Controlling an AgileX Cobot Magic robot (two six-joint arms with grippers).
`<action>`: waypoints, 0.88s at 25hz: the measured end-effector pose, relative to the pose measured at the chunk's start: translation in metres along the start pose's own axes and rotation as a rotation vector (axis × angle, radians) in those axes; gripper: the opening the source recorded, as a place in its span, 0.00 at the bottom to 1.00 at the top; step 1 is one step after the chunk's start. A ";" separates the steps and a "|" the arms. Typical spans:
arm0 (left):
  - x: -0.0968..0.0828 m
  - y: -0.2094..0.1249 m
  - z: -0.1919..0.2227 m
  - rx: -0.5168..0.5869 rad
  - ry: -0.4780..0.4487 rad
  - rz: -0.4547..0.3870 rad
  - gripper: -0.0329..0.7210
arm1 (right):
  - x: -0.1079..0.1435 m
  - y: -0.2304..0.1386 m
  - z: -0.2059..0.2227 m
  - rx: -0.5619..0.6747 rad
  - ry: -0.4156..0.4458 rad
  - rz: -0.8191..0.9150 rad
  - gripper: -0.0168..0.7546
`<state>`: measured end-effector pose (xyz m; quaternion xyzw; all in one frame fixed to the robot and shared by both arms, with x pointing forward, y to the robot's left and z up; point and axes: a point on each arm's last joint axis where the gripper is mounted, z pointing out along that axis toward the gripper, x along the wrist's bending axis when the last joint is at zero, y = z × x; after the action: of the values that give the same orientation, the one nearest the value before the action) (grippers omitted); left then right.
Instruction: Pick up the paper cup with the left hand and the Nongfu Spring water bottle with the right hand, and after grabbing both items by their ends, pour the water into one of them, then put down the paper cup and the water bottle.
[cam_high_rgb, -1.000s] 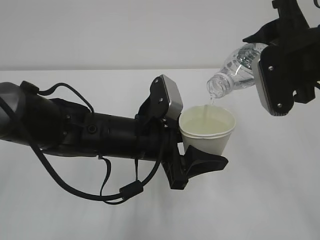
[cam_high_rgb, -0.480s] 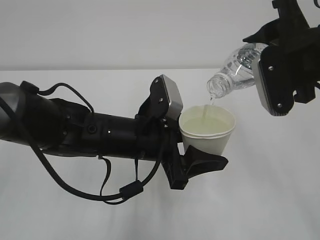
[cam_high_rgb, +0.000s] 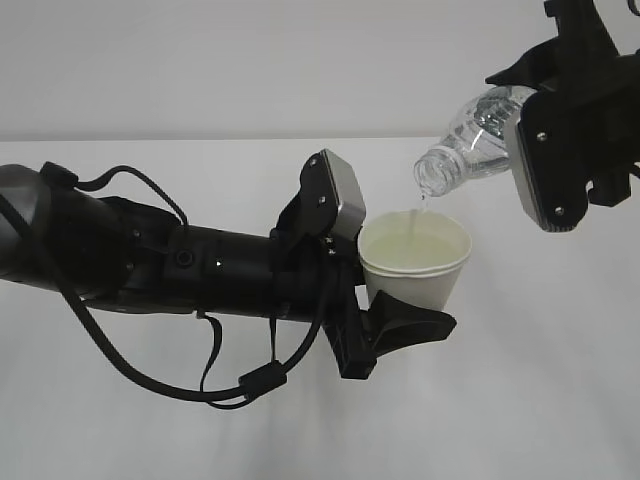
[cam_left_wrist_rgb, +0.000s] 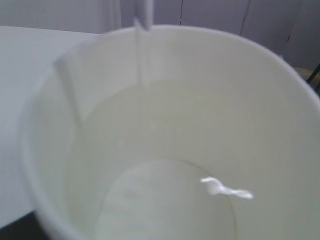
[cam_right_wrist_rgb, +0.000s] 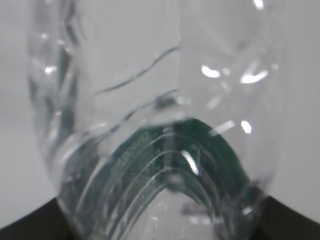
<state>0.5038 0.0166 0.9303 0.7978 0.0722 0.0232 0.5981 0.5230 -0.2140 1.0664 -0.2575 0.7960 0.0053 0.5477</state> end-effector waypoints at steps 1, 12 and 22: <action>0.000 0.000 0.000 0.000 0.000 0.000 0.66 | 0.000 0.000 0.000 0.000 0.000 0.000 0.58; 0.000 0.000 0.000 0.000 0.000 0.000 0.66 | 0.000 0.000 0.000 0.000 0.000 0.000 0.58; 0.000 0.000 0.000 0.003 0.003 0.000 0.66 | 0.000 0.000 0.000 0.000 0.000 0.000 0.58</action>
<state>0.5040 0.0167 0.9300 0.7988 0.0730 0.0241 0.5967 0.5230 -0.2140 1.0664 -0.2575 0.7960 0.0053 0.5477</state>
